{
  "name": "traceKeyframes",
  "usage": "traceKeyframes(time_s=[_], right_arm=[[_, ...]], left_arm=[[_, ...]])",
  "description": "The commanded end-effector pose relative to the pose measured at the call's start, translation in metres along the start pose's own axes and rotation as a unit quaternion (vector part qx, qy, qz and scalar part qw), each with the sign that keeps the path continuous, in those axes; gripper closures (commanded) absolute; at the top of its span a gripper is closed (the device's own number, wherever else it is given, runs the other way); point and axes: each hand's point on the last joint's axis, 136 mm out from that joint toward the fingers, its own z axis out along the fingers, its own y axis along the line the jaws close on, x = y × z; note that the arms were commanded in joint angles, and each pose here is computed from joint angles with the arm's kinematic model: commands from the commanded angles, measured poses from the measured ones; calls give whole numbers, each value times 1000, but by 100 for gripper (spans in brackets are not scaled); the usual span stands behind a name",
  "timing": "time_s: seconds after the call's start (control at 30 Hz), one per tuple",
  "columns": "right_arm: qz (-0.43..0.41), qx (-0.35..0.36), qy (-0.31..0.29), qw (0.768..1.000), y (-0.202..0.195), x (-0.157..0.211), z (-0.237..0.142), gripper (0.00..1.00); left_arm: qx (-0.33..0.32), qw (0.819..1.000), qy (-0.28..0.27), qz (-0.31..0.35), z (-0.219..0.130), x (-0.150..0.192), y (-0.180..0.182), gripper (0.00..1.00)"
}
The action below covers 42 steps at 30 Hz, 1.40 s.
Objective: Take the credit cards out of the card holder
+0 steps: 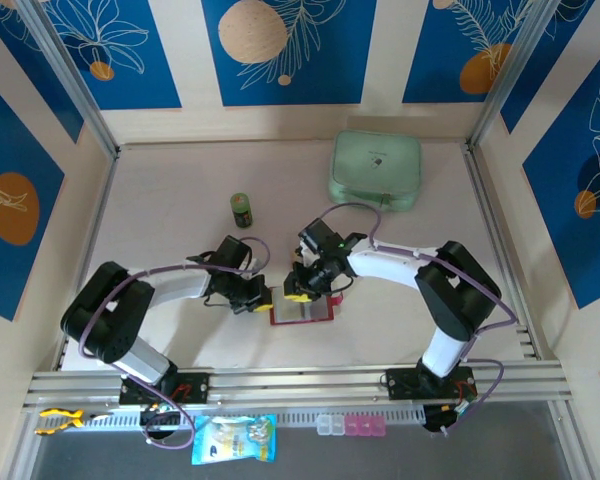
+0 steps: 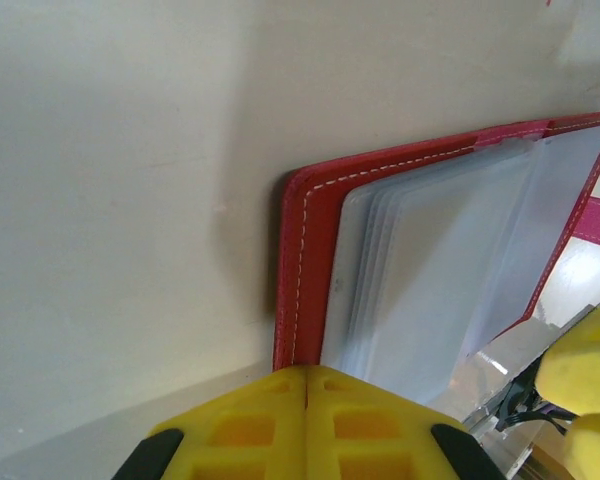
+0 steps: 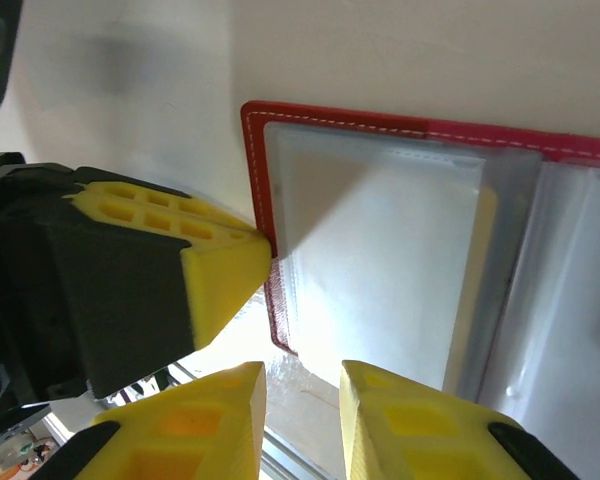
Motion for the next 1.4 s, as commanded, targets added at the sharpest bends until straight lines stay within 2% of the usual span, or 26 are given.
traceKeyframes(time_s=[0.0, 0.43, 1.37], right_arm=[[6, 8, 24, 1000, -3, 9, 7, 73], [-9, 51, 28, 998, -11, 7, 15, 73], [-23, 94, 25, 995, -20, 1, 20, 73]], left_arm=[[-16, 1000, 11, -7, 6, 7, 10, 94], [-24, 1000, 10, -9, 6, 7, 14, 95], [-27, 1000, 13, -10, 8, 6, 15, 95]])
